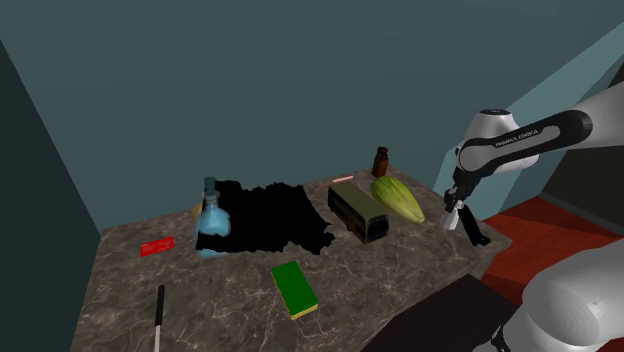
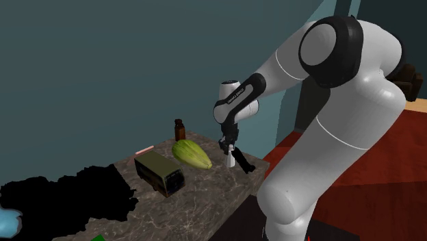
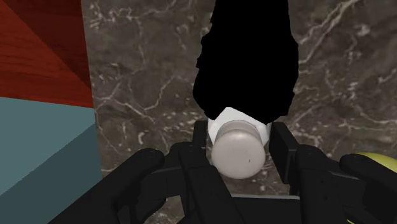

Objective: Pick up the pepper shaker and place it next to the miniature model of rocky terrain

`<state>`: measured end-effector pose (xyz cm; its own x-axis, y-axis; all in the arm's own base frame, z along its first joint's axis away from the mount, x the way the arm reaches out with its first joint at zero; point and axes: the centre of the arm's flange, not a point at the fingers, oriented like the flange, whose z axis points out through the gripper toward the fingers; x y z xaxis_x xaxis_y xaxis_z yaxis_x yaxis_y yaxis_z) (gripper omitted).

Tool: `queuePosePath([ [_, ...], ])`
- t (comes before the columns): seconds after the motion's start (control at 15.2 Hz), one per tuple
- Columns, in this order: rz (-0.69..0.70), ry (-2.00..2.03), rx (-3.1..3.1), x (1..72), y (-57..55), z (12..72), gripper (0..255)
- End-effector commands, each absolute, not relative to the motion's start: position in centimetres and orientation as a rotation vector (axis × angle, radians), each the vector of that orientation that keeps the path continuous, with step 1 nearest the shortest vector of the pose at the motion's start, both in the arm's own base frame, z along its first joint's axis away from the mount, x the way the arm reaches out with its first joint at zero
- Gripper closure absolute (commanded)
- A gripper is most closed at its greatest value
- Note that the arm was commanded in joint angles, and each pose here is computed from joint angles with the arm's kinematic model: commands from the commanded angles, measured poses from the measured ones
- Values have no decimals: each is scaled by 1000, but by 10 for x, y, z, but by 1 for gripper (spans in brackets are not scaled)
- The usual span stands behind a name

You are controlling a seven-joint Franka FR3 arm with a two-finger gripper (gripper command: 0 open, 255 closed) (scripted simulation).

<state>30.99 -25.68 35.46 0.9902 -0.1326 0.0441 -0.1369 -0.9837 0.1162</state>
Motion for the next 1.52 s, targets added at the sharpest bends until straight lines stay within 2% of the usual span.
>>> queuePosePath([
  [0.0, 55, -205, 3015, 310, -257, 355, 255],
  [0.46, 55, -205, 3015, 310, -257, 355, 255],
  [1.45, 55, -205, 3015, 310, -257, 434, 255],
])
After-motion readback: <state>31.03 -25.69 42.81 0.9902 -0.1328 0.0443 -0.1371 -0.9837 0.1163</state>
